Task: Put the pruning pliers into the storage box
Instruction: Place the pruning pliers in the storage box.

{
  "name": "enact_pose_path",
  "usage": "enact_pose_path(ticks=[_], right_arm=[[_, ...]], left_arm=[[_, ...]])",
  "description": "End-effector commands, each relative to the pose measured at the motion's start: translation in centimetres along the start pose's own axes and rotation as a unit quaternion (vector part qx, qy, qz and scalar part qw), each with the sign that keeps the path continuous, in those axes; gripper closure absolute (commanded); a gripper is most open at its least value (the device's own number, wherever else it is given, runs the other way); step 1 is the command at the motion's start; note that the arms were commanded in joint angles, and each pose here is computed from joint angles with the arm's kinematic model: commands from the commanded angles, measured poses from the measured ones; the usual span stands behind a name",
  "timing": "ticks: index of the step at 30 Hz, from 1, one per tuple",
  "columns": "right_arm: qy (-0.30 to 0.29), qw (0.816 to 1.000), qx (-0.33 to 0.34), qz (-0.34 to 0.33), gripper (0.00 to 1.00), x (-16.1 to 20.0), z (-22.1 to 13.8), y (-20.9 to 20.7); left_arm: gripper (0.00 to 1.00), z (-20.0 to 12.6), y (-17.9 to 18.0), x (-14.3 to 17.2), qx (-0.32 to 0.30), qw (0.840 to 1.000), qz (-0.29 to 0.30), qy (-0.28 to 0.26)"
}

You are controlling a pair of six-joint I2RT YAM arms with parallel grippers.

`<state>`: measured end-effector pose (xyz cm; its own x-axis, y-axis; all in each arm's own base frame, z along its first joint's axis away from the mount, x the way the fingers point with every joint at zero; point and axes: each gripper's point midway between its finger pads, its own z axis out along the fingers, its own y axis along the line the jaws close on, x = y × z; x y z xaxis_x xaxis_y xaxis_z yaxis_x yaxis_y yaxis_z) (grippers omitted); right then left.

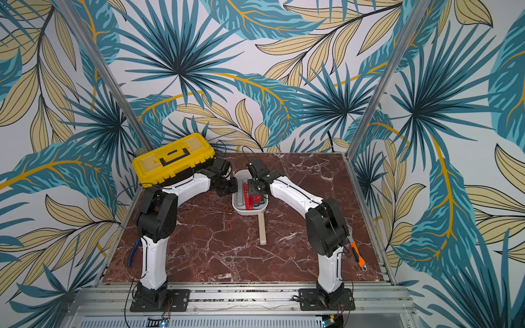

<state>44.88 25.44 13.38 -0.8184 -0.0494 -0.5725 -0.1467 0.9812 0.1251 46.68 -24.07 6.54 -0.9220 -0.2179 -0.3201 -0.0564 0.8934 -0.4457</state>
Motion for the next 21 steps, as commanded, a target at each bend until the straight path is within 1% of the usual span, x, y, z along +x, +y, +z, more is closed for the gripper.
enact_pose_path(ticks=[1,6,10,15,21], right_arm=[[0.020,1.000,-0.003,-0.015,0.70,0.0,1.3,0.0],[0.025,1.000,-0.012,-0.001,0.70,0.3,3.5,-0.2],[0.032,0.999,-0.014,0.001,0.70,-0.1,4.5,-0.2],[0.049,0.998,-0.023,0.012,0.70,0.3,4.6,0.3],[0.058,0.998,-0.007,0.011,0.70,1.9,4.2,-0.7]], left_arm=[[1.00,-4.3,-4.7,-3.0,0.068,0.996,0.021,-0.049],[1.00,-4.3,-4.7,-2.9,0.067,0.996,0.020,-0.049],[1.00,-4.3,-4.9,-2.9,0.070,0.996,0.022,-0.049],[1.00,-4.4,-4.8,-3.0,0.067,0.996,0.023,-0.051],[1.00,-4.2,-4.9,-3.0,0.069,0.996,0.021,-0.050]])
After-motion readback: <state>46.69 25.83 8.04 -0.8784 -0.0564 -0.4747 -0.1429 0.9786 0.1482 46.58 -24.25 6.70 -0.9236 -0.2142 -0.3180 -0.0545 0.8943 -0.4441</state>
